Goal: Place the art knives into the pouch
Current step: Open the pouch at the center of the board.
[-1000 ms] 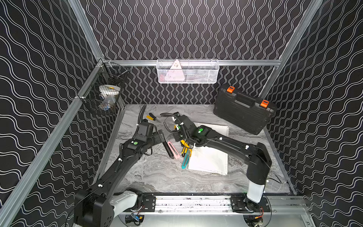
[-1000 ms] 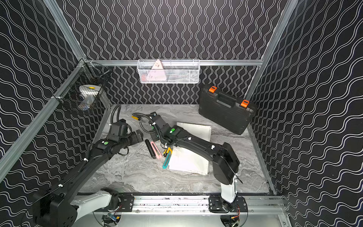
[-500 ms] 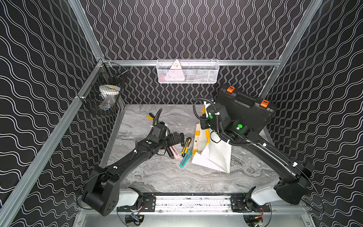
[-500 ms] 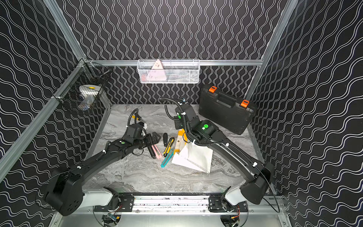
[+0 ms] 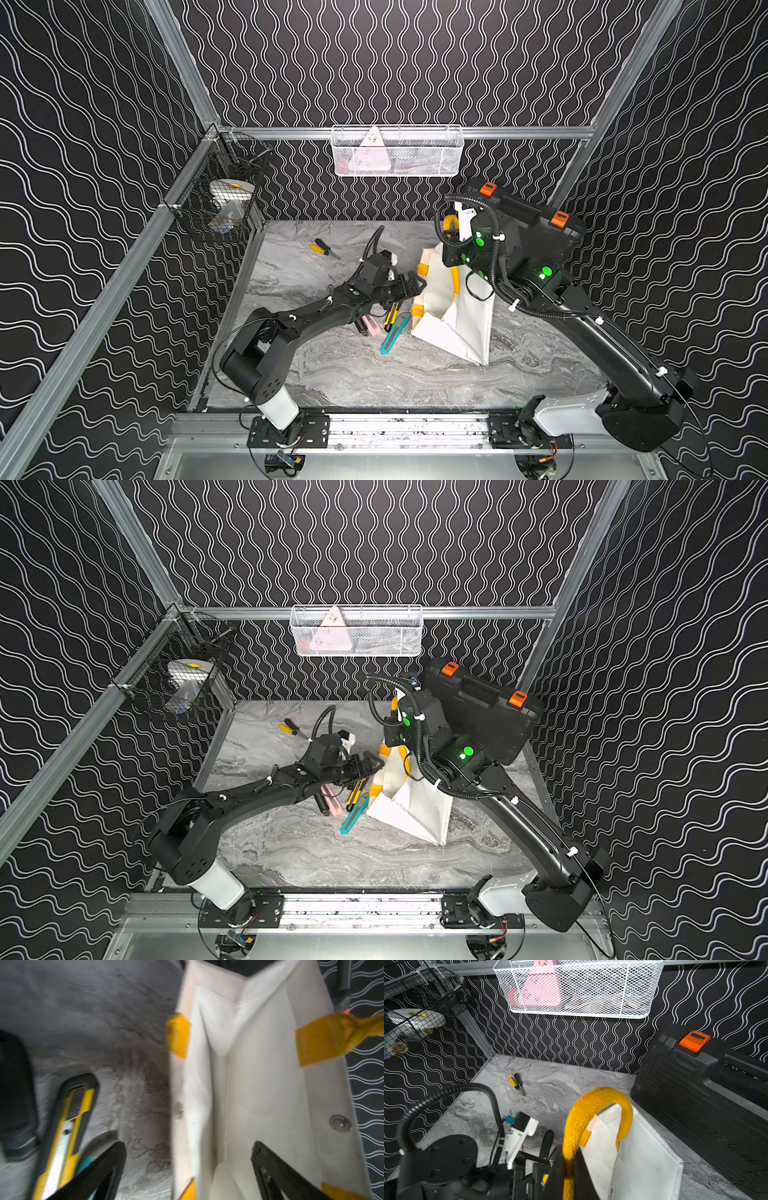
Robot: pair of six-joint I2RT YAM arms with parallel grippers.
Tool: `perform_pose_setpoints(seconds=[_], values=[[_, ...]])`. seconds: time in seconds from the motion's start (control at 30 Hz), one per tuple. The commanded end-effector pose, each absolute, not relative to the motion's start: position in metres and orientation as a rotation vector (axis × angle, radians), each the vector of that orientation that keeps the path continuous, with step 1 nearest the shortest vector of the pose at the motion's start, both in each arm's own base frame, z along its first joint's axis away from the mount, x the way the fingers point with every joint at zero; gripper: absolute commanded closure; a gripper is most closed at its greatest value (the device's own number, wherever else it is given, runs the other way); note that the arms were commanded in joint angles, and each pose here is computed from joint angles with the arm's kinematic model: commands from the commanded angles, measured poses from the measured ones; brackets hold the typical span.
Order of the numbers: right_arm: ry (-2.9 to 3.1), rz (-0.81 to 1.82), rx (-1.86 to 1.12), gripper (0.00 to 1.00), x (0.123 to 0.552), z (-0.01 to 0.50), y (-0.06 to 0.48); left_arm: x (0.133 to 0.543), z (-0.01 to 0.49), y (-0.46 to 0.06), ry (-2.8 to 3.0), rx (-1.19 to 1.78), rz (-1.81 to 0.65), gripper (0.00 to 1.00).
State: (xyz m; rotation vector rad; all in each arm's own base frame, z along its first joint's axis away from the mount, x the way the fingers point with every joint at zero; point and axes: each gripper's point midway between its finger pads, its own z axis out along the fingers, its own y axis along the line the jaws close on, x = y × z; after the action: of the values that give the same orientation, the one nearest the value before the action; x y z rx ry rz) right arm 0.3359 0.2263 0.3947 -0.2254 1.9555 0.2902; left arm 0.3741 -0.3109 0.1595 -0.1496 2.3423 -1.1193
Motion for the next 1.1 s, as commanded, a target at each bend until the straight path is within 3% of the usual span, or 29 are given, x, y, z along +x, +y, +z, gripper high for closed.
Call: perform_pose_setpoints(seconds=[0.0,0.1,0.17,0.2,0.23,0.27,0.3,0.53,0.67,0.7,0.73,0.77,0.97,1.07], values=[[1.920,0.333,-0.214,1.00,0.334,0.410,0.228,0.378,0.148,-0.319,2.366,-0.109,-1.061,0.02],[1.903,0.336,-0.201,1.00,0.333,0.415,0.225,0.379,0.133,-0.327,2.393,-0.101,-1.066,0.16],[1.898,0.317,-0.182,1.00,0.333,0.417,0.219,0.379,0.126,-0.329,2.412,-0.084,-1.047,0.45],[1.894,0.305,-0.171,1.00,0.333,0.418,0.216,0.378,0.125,-0.329,2.417,-0.081,-1.040,0.50],[1.889,0.292,-0.154,1.00,0.332,0.418,0.210,0.379,0.123,-0.329,2.418,-0.074,-1.034,0.65],[1.884,0.277,-0.130,1.00,0.331,0.419,0.204,0.380,0.125,-0.329,2.414,-0.068,-1.029,0.91],[1.881,0.259,-0.100,1.00,0.331,0.420,0.196,0.381,0.127,-0.329,2.415,-0.061,-1.019,1.00],[1.914,-0.028,0.306,1.00,0.309,0.404,0.098,0.387,0.177,-0.345,2.384,0.090,-0.908,1.00],[1.954,-0.175,0.386,0.73,0.303,0.396,0.067,0.380,0.198,-0.361,2.377,0.187,-0.871,1.00],[1.950,-0.196,0.400,0.60,0.302,0.397,0.062,0.379,0.200,-0.364,2.376,0.196,-0.868,1.00],[1.942,-0.217,0.412,0.40,0.300,0.399,0.057,0.377,0.202,-0.368,2.373,0.205,-0.864,1.00],[1.935,-0.233,0.422,0.34,0.298,0.400,0.053,0.375,0.203,-0.370,2.373,0.212,-0.858,1.00],[1.873,-0.352,0.498,0.25,0.278,0.419,0.023,0.371,0.203,-0.375,2.367,0.213,-0.838,1.00],[1.884,-0.241,0.424,0.24,0.283,0.416,0.037,0.372,0.205,-0.379,2.369,0.222,-0.839,1.00]])
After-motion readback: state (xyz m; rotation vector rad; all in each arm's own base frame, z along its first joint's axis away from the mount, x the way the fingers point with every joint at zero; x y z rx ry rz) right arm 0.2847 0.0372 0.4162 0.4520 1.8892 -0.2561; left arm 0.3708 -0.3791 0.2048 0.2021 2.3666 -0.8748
